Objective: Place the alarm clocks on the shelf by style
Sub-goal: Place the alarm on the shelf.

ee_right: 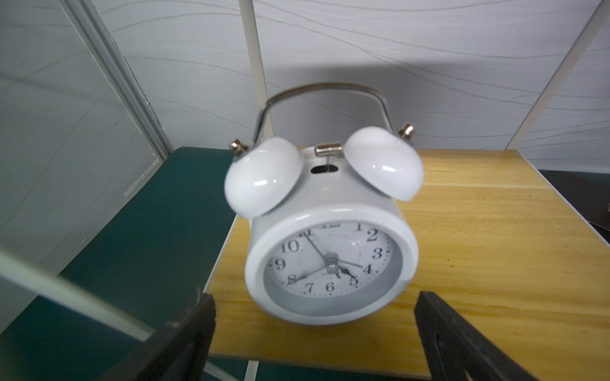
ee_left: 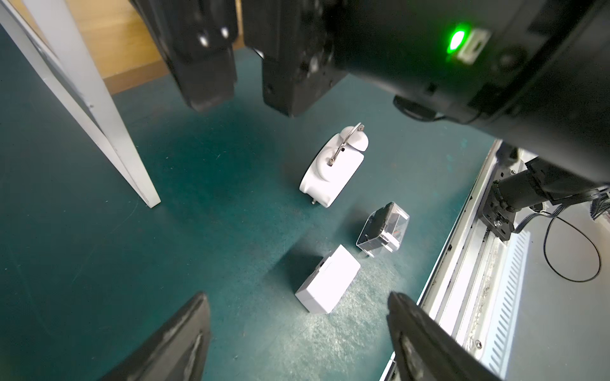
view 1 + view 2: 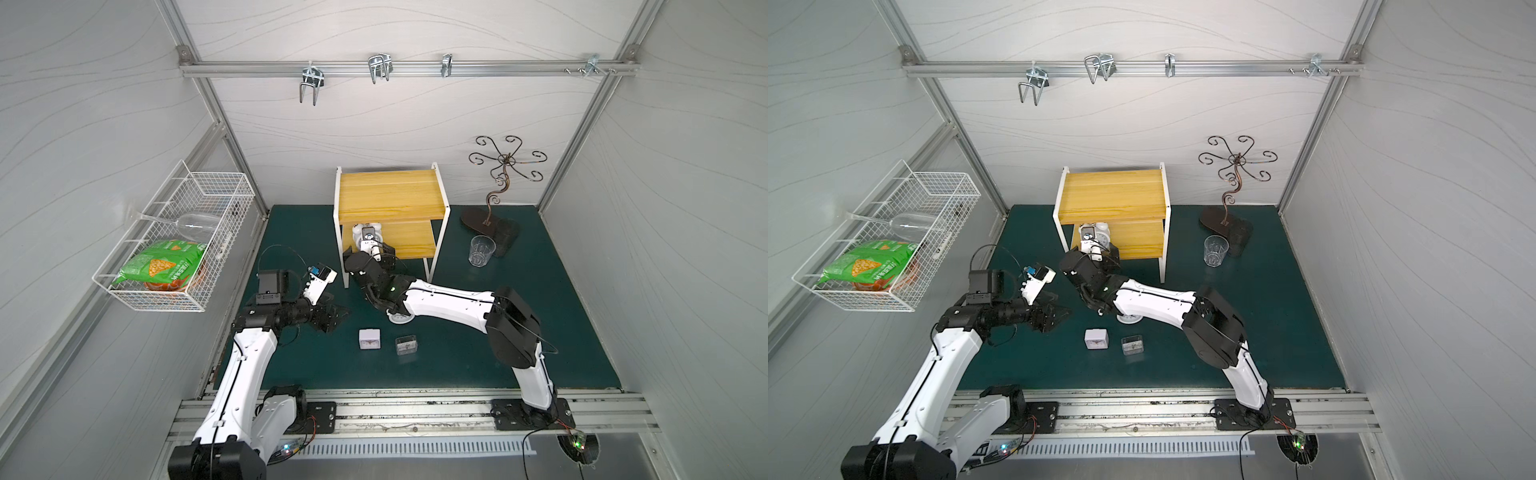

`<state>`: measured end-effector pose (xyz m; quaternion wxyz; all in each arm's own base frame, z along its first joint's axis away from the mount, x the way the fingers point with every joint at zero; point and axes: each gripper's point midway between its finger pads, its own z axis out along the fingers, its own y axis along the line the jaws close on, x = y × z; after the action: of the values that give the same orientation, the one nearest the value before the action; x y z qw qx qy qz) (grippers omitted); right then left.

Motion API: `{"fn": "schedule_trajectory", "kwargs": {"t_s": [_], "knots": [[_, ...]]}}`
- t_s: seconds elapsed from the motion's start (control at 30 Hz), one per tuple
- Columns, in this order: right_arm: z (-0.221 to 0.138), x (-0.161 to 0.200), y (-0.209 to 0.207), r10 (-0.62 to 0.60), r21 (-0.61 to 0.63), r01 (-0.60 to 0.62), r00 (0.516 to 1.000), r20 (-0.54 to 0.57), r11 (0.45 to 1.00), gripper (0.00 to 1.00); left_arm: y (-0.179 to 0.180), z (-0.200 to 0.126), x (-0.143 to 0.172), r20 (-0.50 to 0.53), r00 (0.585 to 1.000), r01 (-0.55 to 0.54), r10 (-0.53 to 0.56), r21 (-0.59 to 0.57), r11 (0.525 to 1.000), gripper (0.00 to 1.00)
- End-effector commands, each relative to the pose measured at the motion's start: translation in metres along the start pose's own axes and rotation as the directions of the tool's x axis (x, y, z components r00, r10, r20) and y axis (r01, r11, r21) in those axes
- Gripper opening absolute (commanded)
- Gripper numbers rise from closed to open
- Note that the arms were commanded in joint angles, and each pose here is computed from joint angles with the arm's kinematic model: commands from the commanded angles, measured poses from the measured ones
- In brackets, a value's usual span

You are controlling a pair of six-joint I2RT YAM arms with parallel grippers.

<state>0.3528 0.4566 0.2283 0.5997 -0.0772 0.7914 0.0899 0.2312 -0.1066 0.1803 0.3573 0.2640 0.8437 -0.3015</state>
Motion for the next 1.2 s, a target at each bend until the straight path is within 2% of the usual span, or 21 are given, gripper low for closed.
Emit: {"fn": "schedule_trajectory", "kwargs": {"t_s": [0.0, 0.33, 0.57, 0.77, 0.97, 1.17], "knots": [[-0.02, -0.021, -0.006, 0.03, -0.011, -0.03, 0.999, 0.025, 0.999, 0.99, -0.003, -0.003, -0.006, 0.026, 0.999, -0.026, 0.026, 0.004, 1.0, 0.86], [-0.064, -0.007, -0.026, 0.003, -0.072, -0.008, 0.997, -0.074, 0.997, 0.99, -0.004, -0.004, -0.006, 0.03, 0.999, -0.029, 0.028, 0.011, 1.0, 0.86], [-0.101, 0.012, -0.069, -0.046, -0.099, 0.029, 0.983, -0.177, 0.995, 0.99, -0.005, -0.004, -0.007, 0.033, 0.999, -0.028, 0.028, 0.015, 0.999, 0.87], [-0.13, 0.032, -0.105, -0.022, -0.113, -0.006, 0.969, -0.246, 0.994, 0.99, -0.004, -0.003, -0.008, 0.037, 0.999, -0.029, 0.028, 0.018, 0.999, 0.87], [-0.147, 0.066, -0.13, -0.004, -0.105, -0.031, 0.948, -0.317, 0.994, 0.99, -0.004, -0.002, -0.006, 0.035, 0.999, -0.028, 0.027, 0.02, 0.999, 0.87], [-0.153, 0.087, -0.126, 0.006, -0.135, -0.061, 0.926, -0.377, 0.989, 0.99, -0.005, -0.002, -0.007, 0.038, 0.999, -0.028, 0.027, 0.028, 0.999, 0.87]]}}
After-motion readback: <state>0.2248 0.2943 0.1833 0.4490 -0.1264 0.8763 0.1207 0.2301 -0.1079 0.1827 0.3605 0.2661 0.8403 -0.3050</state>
